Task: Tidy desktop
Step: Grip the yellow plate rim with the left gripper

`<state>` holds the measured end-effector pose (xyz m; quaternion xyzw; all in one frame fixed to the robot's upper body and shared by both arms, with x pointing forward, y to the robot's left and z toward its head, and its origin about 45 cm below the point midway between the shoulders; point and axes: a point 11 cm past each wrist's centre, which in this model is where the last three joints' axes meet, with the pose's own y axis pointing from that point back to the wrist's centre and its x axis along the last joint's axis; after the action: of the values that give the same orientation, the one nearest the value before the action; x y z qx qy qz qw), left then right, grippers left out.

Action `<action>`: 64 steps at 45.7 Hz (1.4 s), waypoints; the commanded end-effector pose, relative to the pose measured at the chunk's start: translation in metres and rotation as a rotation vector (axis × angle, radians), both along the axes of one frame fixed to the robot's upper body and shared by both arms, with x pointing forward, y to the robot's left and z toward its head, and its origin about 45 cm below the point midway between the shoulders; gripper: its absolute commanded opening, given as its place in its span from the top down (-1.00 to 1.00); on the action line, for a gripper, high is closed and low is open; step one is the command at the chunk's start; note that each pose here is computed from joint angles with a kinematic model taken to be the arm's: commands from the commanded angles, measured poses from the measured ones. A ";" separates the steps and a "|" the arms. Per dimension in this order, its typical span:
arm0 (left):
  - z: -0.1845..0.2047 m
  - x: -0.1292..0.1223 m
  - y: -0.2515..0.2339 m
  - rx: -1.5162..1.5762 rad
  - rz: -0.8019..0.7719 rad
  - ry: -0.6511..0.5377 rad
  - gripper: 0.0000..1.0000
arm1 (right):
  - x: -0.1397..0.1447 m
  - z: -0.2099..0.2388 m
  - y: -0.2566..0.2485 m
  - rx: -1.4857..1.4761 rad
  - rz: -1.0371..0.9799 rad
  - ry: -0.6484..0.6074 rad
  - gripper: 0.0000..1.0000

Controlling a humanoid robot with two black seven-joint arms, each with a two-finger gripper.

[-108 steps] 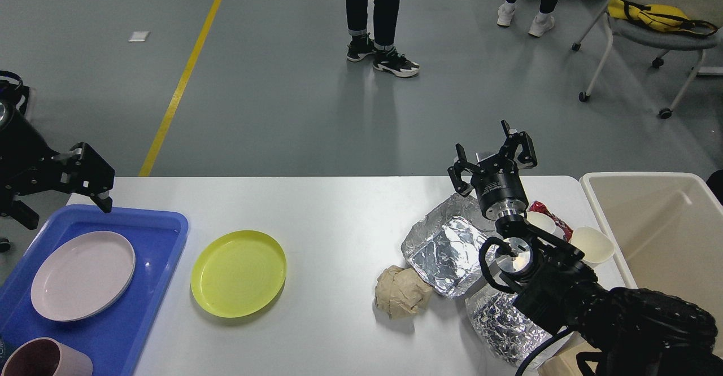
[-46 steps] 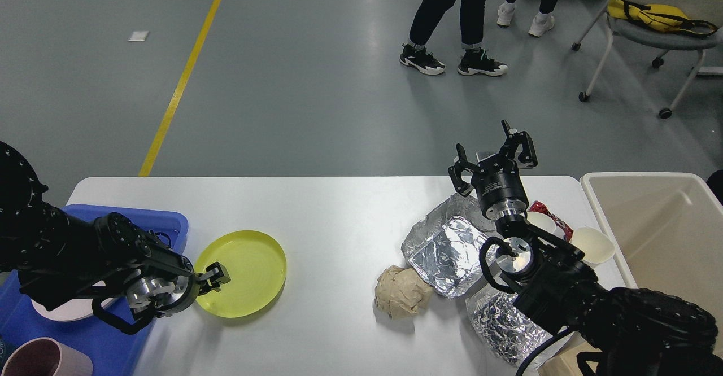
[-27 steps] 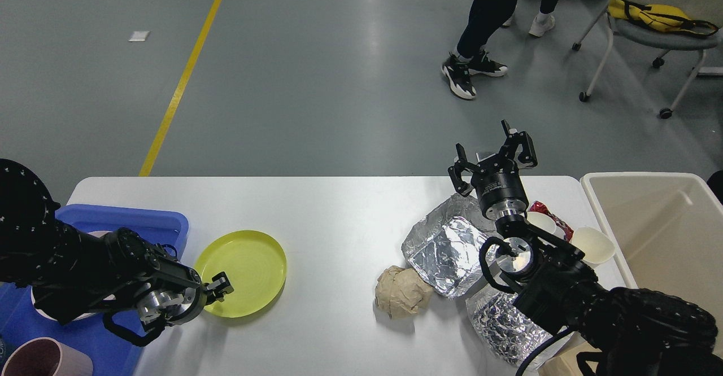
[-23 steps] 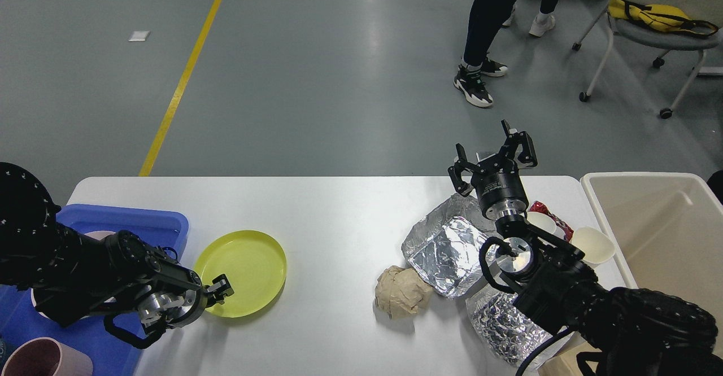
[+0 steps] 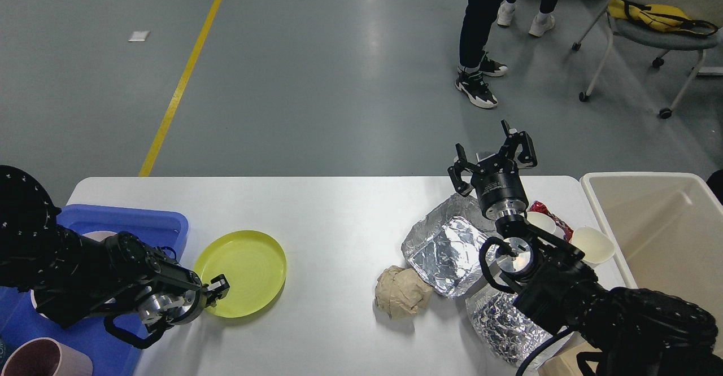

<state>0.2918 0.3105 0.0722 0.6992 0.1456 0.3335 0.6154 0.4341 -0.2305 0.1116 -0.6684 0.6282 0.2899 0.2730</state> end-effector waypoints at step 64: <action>-0.002 -0.003 -0.002 -0.008 0.001 0.007 1.00 | 0.000 0.000 0.000 0.001 -0.001 0.000 -1.00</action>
<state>0.2877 0.3090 0.0689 0.6981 0.1509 0.3300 0.6172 0.4341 -0.2307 0.1115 -0.6680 0.6287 0.2898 0.2729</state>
